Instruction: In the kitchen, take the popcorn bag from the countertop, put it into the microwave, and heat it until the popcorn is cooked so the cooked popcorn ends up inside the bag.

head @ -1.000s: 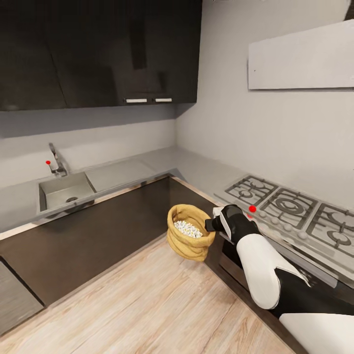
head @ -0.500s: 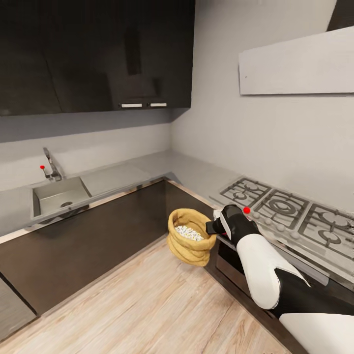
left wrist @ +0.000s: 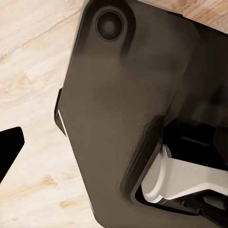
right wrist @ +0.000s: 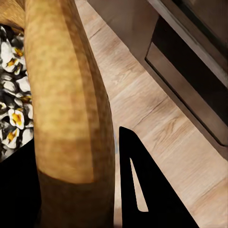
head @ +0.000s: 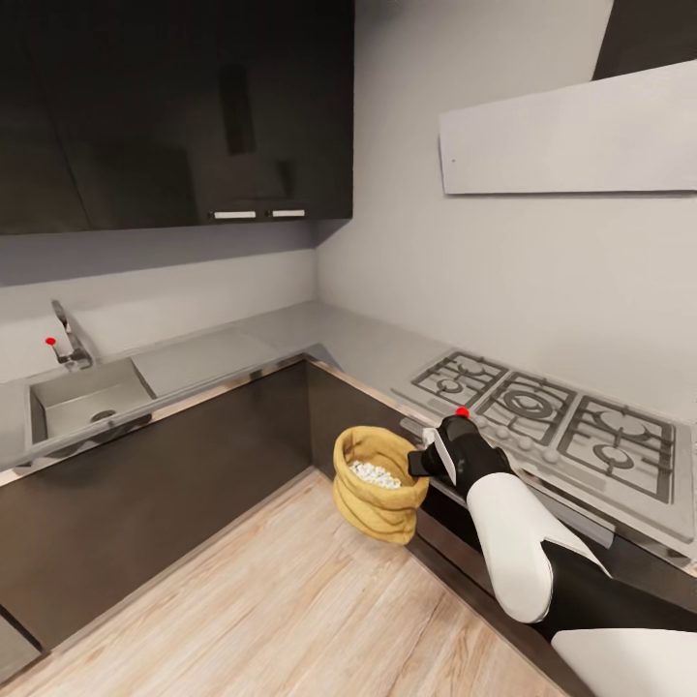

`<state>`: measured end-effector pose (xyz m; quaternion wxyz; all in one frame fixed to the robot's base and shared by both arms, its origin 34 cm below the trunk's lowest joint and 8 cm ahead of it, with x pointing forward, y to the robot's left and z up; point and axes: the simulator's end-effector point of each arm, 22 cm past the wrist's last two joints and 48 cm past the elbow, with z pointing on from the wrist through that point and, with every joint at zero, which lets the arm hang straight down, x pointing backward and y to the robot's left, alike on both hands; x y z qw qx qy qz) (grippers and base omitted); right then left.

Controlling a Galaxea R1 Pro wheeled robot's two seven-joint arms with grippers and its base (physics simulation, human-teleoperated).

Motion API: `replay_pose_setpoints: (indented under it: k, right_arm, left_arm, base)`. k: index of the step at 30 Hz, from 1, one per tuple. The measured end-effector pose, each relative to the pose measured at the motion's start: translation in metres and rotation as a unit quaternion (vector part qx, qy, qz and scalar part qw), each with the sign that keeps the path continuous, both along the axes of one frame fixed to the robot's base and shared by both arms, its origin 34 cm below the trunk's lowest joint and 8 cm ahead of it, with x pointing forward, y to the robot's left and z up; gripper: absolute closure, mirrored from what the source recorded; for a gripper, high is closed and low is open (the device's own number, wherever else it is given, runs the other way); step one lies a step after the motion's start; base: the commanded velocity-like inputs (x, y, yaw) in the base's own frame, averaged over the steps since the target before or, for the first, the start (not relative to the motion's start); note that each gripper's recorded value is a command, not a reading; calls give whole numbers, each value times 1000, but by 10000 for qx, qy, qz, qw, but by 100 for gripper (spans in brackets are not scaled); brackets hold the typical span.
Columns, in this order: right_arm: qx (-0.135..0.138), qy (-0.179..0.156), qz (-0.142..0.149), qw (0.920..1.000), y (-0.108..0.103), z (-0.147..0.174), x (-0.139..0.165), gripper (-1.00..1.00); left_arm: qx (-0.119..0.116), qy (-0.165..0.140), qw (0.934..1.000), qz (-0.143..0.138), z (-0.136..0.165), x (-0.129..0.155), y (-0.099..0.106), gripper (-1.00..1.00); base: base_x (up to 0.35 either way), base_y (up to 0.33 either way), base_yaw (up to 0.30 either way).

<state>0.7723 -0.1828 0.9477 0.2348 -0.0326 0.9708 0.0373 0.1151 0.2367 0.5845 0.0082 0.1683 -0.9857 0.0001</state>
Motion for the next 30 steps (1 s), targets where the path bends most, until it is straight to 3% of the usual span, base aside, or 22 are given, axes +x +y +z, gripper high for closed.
replay_pose_setpoints:
  k: [13,30]
  right_arm:
    - [21,-37,26,10000,2,0,1,100]
    - [-25,-39,29,10000,1,2,1,100]
  left_arm:
    - [0,-8,10000,-18,0,0,0,-100]
    - [-4,-23,10000,20,0,2,0,-100]
  base:
    - [-14,0,-1]
    - [-285,34,-27]
